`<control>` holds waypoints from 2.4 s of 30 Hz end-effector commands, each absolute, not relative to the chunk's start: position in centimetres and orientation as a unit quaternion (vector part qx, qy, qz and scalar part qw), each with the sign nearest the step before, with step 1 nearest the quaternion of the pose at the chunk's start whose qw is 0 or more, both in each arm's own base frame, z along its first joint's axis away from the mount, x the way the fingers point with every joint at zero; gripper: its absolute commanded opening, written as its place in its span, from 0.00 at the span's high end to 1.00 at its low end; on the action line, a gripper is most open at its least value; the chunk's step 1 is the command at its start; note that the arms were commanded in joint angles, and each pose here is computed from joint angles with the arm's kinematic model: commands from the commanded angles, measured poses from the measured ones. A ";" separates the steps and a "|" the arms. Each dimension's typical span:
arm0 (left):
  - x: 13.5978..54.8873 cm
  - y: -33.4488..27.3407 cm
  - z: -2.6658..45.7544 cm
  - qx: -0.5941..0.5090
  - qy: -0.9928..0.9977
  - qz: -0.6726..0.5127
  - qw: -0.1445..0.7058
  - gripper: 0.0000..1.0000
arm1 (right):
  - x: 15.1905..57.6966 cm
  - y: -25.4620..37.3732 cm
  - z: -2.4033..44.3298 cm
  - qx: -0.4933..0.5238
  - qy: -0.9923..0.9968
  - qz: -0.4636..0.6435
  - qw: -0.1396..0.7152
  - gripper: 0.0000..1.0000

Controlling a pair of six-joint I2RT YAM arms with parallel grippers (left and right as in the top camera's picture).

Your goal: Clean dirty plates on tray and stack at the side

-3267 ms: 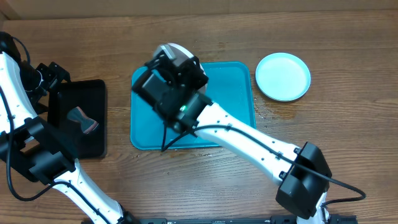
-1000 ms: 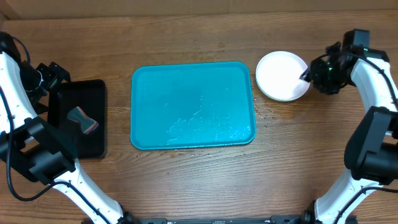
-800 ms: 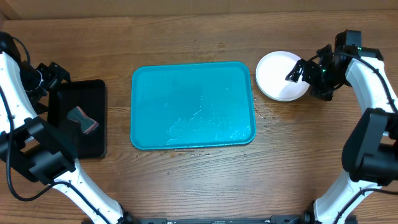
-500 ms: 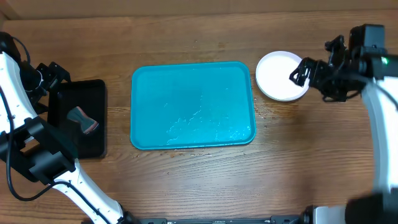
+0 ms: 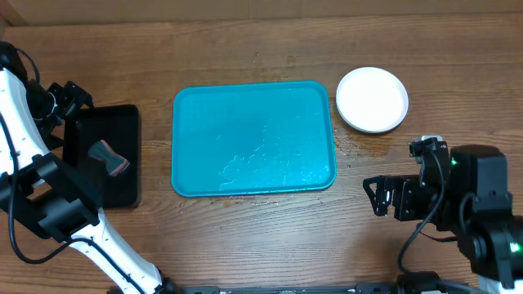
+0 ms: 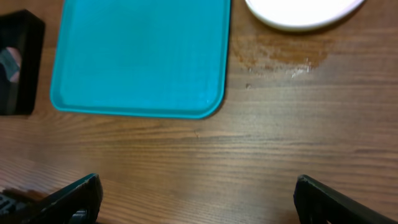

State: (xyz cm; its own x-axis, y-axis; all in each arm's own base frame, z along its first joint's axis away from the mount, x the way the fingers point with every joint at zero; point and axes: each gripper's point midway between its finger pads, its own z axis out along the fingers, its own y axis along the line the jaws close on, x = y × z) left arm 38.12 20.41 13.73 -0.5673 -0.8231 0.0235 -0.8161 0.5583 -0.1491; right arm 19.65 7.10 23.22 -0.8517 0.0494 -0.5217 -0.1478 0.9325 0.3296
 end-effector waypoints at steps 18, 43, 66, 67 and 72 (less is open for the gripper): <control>38.3 20.1 14.1 -0.459 0.885 -0.073 0.029 0.00 | 19.8 6.6 23.2 -0.028 0.944 0.165 0.284 0.00; 38.3 20.1 14.1 -0.459 0.885 -0.073 0.029 0.00 | 23.1 7.4 19.1 -0.093 0.728 0.184 0.653 0.00; 38.4 19.9 14.1 -0.457 0.886 -0.073 0.029 0.01 | 24.2 4.5 18.7 -0.031 0.689 0.120 0.714 0.00; 38.4 19.9 14.1 -0.457 0.886 -0.073 0.029 0.00 | 24.2 4.6 17.7 -0.031 0.704 0.119 0.700 0.00; 38.4 19.9 14.1 -0.457 0.886 -0.073 0.029 0.00 | 24.2 4.6 17.1 -0.030 0.714 0.119 0.690 0.00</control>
